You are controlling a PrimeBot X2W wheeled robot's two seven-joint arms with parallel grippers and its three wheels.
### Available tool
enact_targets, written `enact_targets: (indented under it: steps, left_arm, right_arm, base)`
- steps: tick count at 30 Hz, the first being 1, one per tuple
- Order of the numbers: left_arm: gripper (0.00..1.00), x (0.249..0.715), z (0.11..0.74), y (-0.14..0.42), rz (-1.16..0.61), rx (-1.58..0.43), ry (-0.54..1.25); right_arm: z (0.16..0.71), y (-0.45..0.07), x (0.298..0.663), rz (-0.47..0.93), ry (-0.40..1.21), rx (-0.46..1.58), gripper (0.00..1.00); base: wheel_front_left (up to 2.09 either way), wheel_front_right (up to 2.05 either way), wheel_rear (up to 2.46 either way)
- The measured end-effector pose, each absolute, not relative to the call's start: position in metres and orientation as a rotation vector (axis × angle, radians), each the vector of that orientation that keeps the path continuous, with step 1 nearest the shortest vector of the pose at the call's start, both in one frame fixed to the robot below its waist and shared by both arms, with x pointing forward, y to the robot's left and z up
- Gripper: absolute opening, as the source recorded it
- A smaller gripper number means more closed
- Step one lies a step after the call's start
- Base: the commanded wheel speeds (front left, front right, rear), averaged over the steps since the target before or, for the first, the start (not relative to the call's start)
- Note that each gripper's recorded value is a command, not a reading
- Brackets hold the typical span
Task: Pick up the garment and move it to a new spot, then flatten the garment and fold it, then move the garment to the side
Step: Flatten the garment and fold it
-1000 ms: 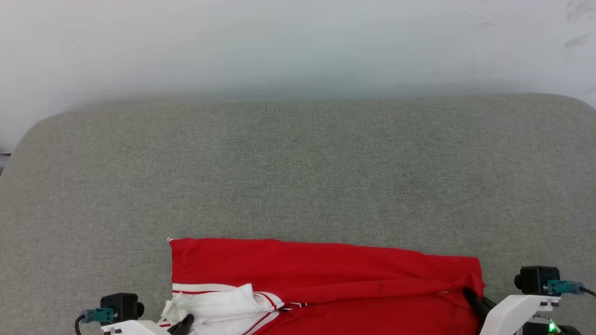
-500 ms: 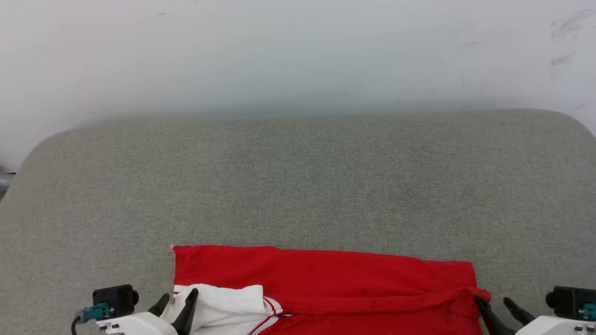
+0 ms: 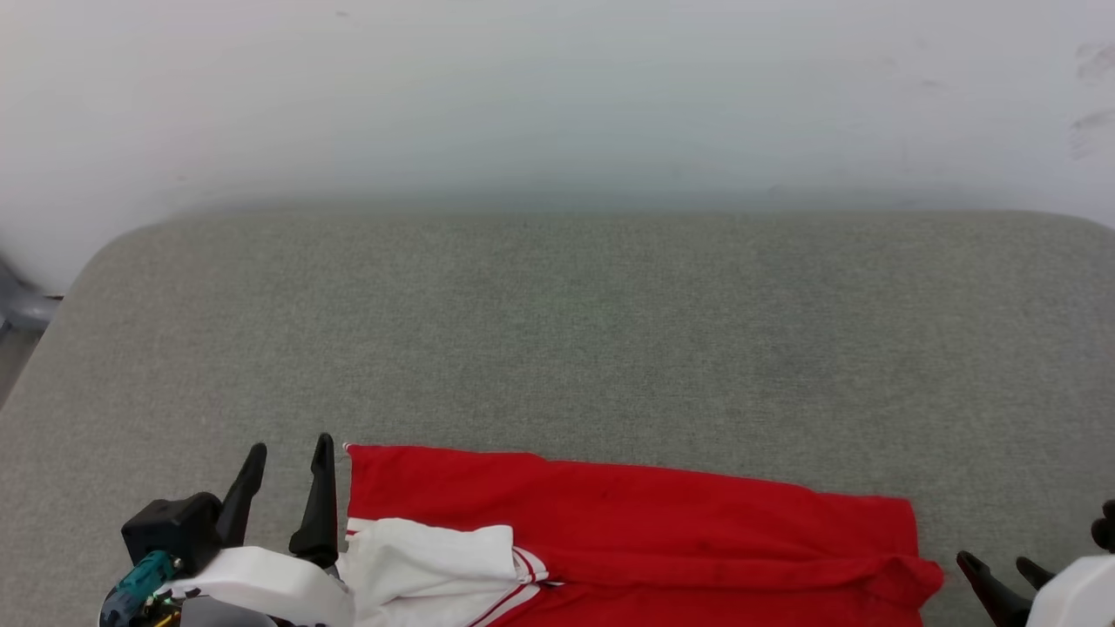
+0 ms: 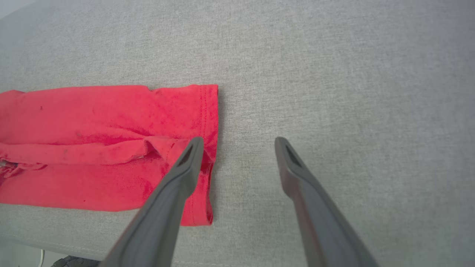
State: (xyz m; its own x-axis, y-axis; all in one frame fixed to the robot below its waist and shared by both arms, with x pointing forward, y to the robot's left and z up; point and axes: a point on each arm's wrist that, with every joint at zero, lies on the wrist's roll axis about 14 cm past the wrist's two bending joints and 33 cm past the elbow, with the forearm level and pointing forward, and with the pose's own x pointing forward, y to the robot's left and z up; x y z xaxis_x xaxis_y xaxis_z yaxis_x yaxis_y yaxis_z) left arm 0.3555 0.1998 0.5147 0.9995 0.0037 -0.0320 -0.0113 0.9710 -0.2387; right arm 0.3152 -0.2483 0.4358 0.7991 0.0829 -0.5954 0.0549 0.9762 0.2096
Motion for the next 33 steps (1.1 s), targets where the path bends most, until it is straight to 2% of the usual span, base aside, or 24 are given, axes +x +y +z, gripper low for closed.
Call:
enact_targets:
  steps: [8, 14, 19, 20, 21, 22, 33]
  left_arm:
    - [1.00, 0.360, 0.544, 0.206, 0.043, -0.192, -0.087]
    - [1.00, 0.365, 0.542, 0.209, 0.062, -0.191, -0.094]
    - [1.00, 0.367, 0.535, 0.210, 0.068, -0.197, -0.077]
    - [1.00, 0.366, 0.533, 0.209, 0.067, -0.201, -0.074]
    - [1.00, 0.366, 0.532, 0.209, 0.068, -0.203, -0.072]
    - [1.00, 0.366, 0.532, 0.209, 0.067, -0.202, -0.071]
    - [1.00, 0.358, 0.535, 0.209, 0.054, -0.176, -0.084]
  right_arm:
    - [0.414, -0.219, 0.332, 0.108, 0.781, 0.203, 1.00]
    - [0.378, -0.200, 0.322, 0.150, 0.942, 0.221, 1.00]
    - [0.363, -0.191, 0.316, 0.166, 1.003, 0.245, 1.00]
    - [0.362, -0.190, 0.316, 0.170, 1.007, 0.248, 0.73]
    - [0.361, -0.188, 0.316, 0.174, 1.008, 0.250, 0.29]
    - [0.362, -0.187, 0.317, 0.178, 1.006, 0.253, 0.00]
    - [0.390, -0.194, 0.328, 0.201, 0.910, 0.200, 0.00]
  base:
    - [0.00, 0.00, 0.00]
    - [0.00, 0.00, 0.00]
    - [0.00, 0.00, 0.00]
    - [0.00, 0.00, 0.00]
    - [0.00, 0.00, 0.00]
    - [0.00, 0.00, 0.00]
    - [0.00, 0.00, 0.00]
